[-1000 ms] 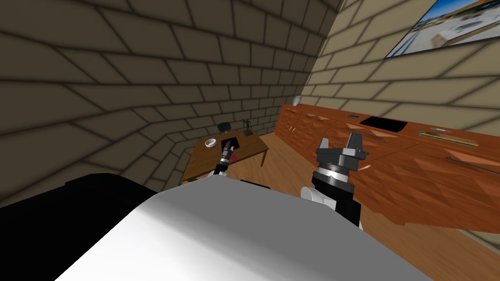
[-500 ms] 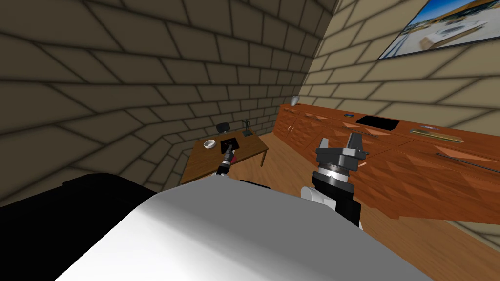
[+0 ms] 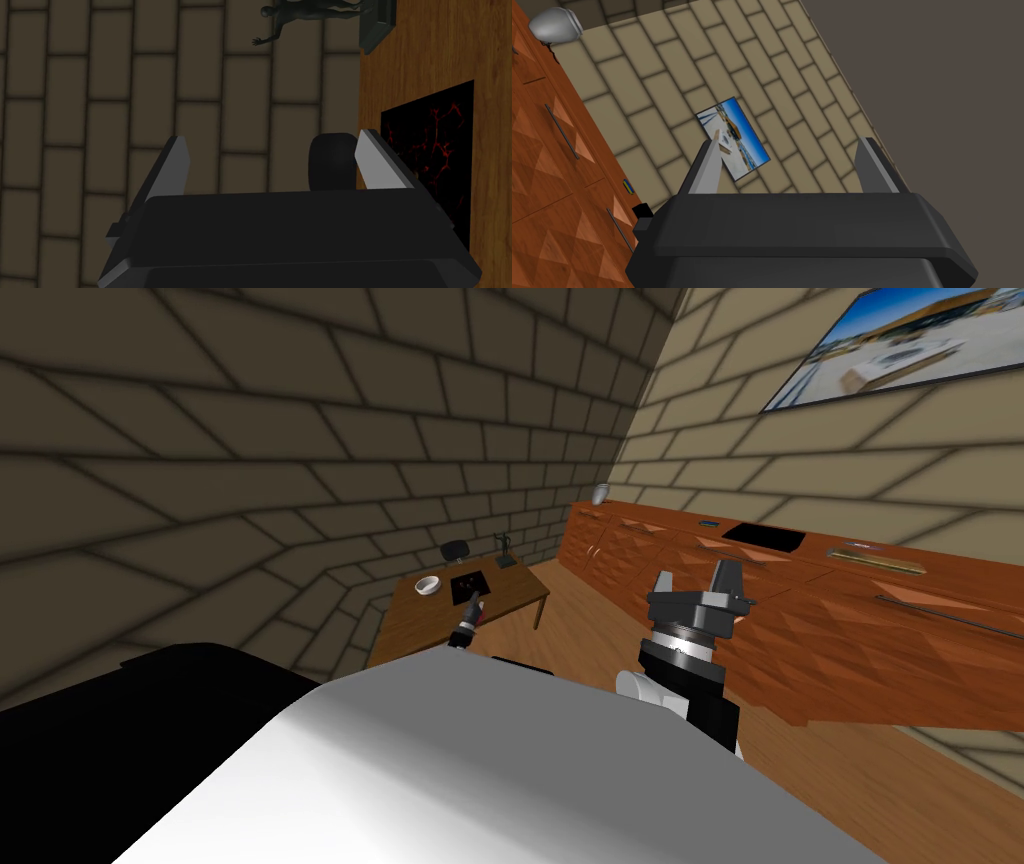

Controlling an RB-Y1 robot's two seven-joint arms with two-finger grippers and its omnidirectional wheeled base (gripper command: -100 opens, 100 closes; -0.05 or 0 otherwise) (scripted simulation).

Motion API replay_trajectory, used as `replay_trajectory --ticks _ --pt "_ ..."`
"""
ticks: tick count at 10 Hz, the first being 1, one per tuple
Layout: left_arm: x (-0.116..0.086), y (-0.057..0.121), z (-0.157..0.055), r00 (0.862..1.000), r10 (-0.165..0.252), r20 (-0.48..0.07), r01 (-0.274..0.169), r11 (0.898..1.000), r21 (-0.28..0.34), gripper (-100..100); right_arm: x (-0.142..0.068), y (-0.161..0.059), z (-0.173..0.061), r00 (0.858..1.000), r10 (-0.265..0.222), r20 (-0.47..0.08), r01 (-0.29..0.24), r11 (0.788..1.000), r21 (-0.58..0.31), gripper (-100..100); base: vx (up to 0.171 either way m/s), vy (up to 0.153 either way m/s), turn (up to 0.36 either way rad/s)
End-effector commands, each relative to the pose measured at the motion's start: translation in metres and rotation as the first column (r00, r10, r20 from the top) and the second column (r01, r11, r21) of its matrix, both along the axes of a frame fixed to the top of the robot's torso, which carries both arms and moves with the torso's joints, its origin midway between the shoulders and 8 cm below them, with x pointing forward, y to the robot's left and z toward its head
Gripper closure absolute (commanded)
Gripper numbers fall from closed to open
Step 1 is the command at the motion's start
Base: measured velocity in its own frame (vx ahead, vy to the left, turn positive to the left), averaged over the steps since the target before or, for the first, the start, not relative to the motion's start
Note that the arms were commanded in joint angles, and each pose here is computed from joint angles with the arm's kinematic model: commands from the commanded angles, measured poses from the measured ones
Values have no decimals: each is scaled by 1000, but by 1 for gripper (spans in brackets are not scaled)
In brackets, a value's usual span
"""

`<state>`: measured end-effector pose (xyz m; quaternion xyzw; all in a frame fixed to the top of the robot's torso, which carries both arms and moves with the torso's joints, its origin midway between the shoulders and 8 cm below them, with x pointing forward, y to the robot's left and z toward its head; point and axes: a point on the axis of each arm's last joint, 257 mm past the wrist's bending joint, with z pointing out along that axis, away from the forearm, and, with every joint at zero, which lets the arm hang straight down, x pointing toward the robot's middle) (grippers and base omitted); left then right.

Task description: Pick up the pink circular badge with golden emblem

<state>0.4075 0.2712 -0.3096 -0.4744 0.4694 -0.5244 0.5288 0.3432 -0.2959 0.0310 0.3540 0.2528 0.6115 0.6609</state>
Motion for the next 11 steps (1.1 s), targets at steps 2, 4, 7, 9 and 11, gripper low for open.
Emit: replay_trajectory --ticks 2,4,7,9,11 --pt "-5 0 -27 999 -4 -53 4 1000 -7 -100 0 0 0 1000 0 0 0 1000 0 0 6 40 -49" --pt "-6 -3 -41 997 -10 -82 9 1000 -12 -100 0 0 0 1000 0 0 0 1000 0 0 8 39 -53" --pt "-12 -4 -64 992 -14 -129 12 1000 -17 -100 0 0 0 1000 0 0 0 1000 0 0 3 28 -30" --pt "-16 -6 -81 986 -19 -165 15 1000 -22 -100 0 0 0 1000 0 0 0 1000 0 0 4 26 -52" --pt "-21 -8 -97 980 -23 -198 19 999 -26 -100 0 0 0 1000 0 0 0 1000 0 0 4 43 -50"
